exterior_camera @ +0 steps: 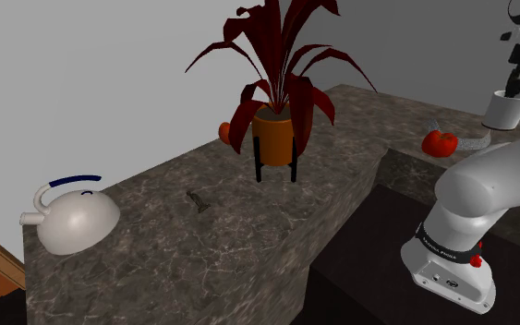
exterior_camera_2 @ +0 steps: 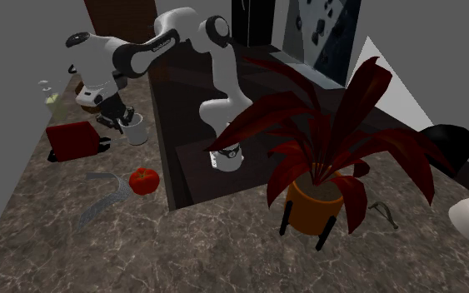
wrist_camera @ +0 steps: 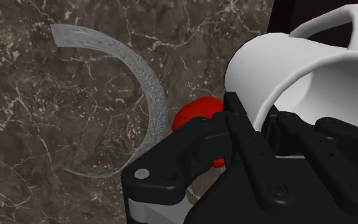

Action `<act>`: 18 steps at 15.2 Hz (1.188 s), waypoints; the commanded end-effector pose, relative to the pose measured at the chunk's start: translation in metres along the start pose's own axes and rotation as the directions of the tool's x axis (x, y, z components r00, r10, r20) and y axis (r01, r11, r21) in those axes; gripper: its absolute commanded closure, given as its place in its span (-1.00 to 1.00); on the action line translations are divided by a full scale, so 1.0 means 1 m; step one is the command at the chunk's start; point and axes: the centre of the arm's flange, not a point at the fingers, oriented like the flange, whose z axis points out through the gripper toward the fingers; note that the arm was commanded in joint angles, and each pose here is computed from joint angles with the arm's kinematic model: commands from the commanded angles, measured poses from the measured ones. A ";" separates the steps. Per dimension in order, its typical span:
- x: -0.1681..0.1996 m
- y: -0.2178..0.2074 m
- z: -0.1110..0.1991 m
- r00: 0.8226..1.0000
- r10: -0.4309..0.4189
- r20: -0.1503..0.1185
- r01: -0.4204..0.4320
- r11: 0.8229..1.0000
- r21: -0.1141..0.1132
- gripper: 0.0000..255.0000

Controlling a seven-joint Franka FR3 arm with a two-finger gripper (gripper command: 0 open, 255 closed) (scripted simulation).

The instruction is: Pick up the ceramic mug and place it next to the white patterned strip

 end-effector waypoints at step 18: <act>-0.183 0.173 0.001 1.000 -0.001 0.001 0.001 1.000 -0.001 1.00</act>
